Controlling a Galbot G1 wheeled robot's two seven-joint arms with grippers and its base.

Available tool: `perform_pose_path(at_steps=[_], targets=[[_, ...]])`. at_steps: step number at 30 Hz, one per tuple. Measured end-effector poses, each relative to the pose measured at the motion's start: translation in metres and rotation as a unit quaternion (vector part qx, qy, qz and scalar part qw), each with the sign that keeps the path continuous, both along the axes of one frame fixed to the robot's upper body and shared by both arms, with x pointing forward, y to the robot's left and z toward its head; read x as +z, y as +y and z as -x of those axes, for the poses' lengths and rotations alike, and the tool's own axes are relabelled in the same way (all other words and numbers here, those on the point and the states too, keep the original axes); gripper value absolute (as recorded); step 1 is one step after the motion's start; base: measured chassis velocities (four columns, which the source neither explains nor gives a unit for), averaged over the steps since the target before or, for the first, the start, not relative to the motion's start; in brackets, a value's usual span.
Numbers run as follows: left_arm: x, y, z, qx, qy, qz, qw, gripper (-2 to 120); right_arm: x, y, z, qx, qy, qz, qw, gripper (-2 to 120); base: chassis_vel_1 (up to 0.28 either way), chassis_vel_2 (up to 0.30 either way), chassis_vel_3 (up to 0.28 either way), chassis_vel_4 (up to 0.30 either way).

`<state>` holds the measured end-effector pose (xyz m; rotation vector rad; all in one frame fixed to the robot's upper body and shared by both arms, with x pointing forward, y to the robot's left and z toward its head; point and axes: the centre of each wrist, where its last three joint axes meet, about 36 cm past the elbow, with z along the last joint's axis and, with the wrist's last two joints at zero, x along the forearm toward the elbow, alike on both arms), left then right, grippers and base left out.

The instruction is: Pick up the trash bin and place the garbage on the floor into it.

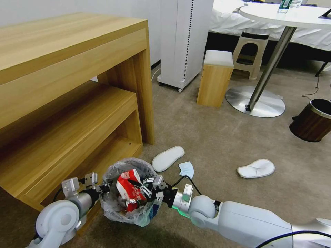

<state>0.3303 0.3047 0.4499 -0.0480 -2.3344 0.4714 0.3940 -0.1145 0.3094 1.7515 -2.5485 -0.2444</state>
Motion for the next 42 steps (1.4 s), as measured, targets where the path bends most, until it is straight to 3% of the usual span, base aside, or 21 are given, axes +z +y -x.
perform_pose_path(at_steps=[2,4,12,14,21,30,42], targets=[[0.001,-0.001,0.001,-0.001,-0.001,0.001,1.0000,0,-0.001,0.000,0.000,0.000,0.000,0.001,1.000,27,0.000,0.000,0.000,0.000],[0.002,-0.002,0.003,-0.002,-0.001,0.002,1.0000,0,-0.002,0.002,0.000,0.001,-0.001,0.001,1.000,39,0.000,0.000,0.000,0.000],[0.001,-0.003,0.004,0.000,-0.001,0.003,1.0000,0,0.004,0.005,-0.001,-0.001,-0.002,-0.009,1.000,65,0.000,0.000,0.000,0.000],[-0.002,-0.002,0.004,0.001,0.002,0.001,1.0000,0,0.010,0.006,0.000,-0.005,-0.003,-0.019,1.000,76,0.000,0.000,0.000,0.000],[-0.007,0.001,0.003,0.006,0.007,-0.002,1.0000,0,0.028,0.002,-0.008,-0.022,-0.013,-0.043,0.999,99,0.000,0.000,0.000,0.000],[-0.006,0.005,0.003,0.009,0.007,-0.007,0.9999,0,0.058,-0.009,-0.024,-0.053,-0.028,-0.074,0.995,100,0.000,0.000,0.000,0.000],[0.003,0.012,0.004,0.004,0.004,-0.014,0.9999,0,0.092,-0.082,-0.055,-0.130,-0.077,-0.071,0.986,100,0.000,0.000,0.000,0.000]])
